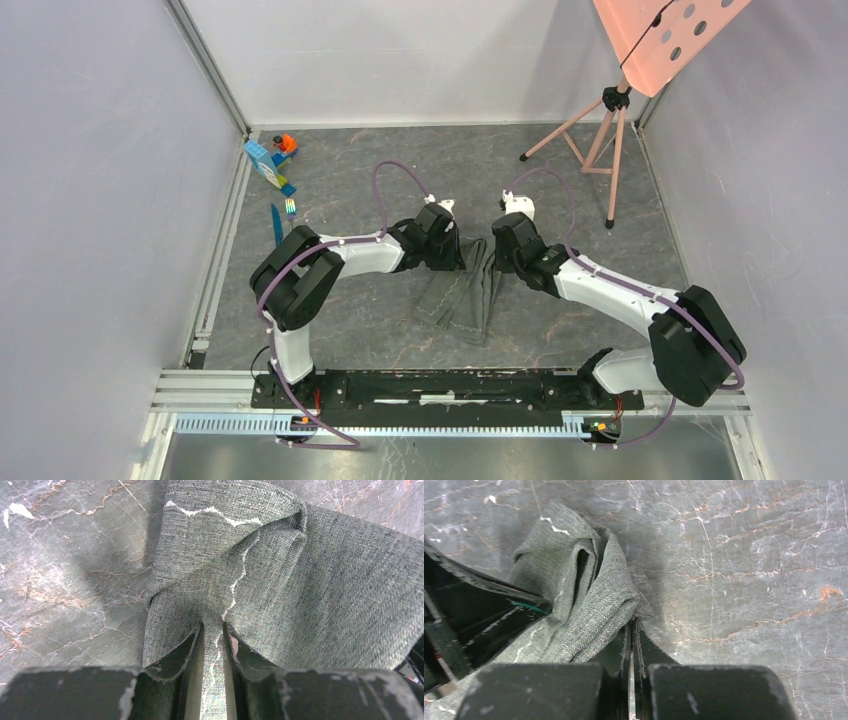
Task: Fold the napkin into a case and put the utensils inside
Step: Fold the 2/3-rectangle-folded napkin at the center of the board.
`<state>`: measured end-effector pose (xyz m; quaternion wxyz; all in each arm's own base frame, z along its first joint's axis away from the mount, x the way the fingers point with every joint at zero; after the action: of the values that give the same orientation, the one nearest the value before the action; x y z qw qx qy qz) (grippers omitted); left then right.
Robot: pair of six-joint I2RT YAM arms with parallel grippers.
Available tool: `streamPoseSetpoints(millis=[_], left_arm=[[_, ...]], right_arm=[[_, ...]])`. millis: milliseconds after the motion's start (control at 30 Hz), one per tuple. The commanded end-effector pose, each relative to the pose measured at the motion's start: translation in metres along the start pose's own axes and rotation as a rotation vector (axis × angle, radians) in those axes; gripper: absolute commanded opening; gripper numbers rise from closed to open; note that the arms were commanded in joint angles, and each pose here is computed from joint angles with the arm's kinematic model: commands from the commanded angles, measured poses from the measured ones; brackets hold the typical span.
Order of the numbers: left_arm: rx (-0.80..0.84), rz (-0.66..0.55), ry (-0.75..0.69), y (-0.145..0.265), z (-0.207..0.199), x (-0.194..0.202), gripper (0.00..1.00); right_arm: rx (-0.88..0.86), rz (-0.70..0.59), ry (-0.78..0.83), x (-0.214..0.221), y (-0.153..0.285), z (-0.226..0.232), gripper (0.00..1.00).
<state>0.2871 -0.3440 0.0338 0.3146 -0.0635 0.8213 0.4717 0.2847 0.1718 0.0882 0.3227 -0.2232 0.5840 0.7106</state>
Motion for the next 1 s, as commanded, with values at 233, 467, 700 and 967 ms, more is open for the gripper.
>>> streamPoseSetpoints(millis=[233,467,700,967], left_arm=[[-0.026,0.005,-0.027,-0.002,0.006,-0.001,0.28],[0.066,-0.034,-0.093,0.035,-0.035,-0.023,0.38],[0.104,-0.003,-0.181,0.053,-0.089,-0.006,0.49],[0.022,0.054,-0.261,0.027,-0.110,0.015,0.50]], right_arm=[[0.025,0.001,-0.019,0.003,-0.019,-0.030,0.00],[0.067,0.017,0.002,0.011,-0.019,-0.057,0.25],[0.130,0.002,0.056,0.010,0.001,-0.092,0.48],[-0.281,0.088,-0.138,0.036,0.002,-0.080,0.66]])
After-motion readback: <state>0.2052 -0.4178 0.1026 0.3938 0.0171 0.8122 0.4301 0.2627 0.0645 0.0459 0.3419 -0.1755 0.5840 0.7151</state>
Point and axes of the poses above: each gripper's point midway between its finger pads, its own y axis back along the fingers, its own z axis along the line the jaws close on, x = y × z, the point moved 1 cm from there along y, back along the fingers, and after that the axes turned 12 degrees about -y, right-handed, at the moved point
